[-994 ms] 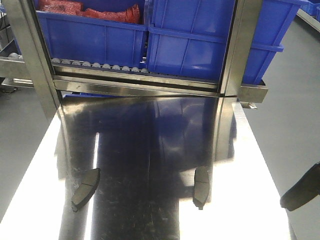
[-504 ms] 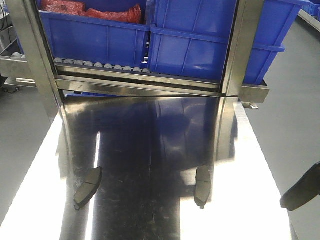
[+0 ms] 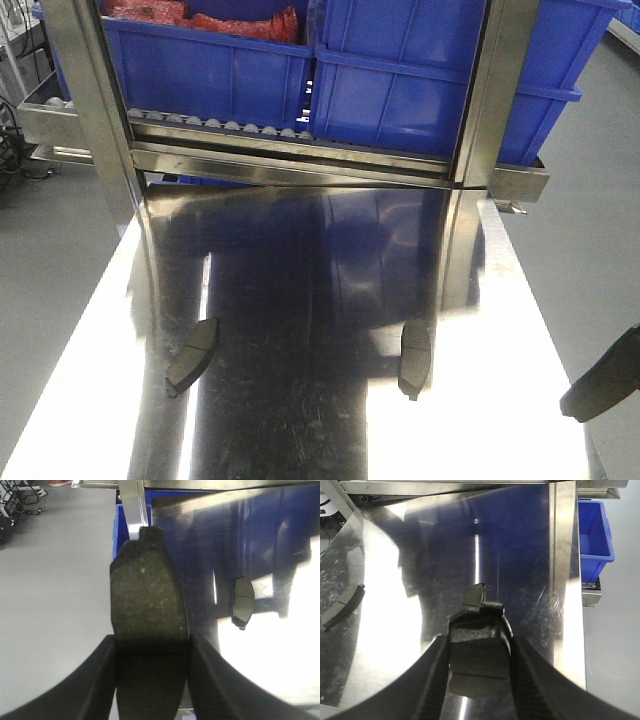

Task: Move and align brake pads A on conveyor
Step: 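Turn the base away from the table holding both pads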

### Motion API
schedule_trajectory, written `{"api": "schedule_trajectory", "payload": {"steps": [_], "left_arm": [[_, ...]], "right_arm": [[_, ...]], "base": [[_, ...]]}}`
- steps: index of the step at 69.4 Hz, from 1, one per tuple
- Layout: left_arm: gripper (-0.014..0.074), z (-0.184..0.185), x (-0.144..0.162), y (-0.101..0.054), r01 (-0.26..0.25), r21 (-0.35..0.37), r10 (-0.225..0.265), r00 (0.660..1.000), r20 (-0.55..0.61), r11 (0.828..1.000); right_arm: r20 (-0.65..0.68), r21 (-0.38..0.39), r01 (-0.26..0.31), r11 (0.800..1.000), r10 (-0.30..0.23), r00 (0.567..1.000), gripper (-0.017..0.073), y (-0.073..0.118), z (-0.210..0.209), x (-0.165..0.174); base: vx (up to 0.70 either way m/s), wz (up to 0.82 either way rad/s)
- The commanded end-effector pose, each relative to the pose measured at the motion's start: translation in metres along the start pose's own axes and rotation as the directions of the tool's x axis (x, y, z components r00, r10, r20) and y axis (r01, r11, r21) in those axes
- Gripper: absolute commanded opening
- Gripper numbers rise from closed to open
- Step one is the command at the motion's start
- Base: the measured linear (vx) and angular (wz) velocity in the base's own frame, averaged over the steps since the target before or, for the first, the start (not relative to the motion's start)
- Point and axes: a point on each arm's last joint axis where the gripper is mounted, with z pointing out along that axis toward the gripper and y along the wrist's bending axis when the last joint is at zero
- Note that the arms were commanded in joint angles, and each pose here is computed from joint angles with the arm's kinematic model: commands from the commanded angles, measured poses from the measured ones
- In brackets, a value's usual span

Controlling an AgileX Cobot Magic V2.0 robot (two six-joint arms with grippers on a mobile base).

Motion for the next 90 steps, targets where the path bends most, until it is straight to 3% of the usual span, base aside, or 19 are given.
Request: {"api": "schedule_trajectory", "payload": {"steps": [1, 52, 90], "left_arm": [[-0.0006, -0.0045, -0.0123, 0.0005, -0.001, 0.001, 0.001, 0.995, 0.099, 1.000], [-0.0006, -0.0045, -0.0123, 0.0005, -0.001, 0.001, 0.001, 0.995, 0.099, 1.000], [-0.0006, -0.0045, -0.0123, 0.0005, -0.001, 0.001, 0.001, 0.995, 0.099, 1.000]], "right_arm": [[0.112, -0.017, 0.009, 1.000, -0.007, 0.994, -0.0012, 0.0031, -0.0066, -0.0152], [0.112, -0.017, 0.009, 1.000, -0.007, 0.994, -0.0012, 0.0031, -0.0066, -0.0152], [0.112, -0.017, 0.009, 1.000, -0.007, 0.994, -0.0012, 0.0031, -0.0066, -0.0152]], "base": [[-0.06, 0.06], [-0.07, 0.06], [-0.09, 0.32]]}}
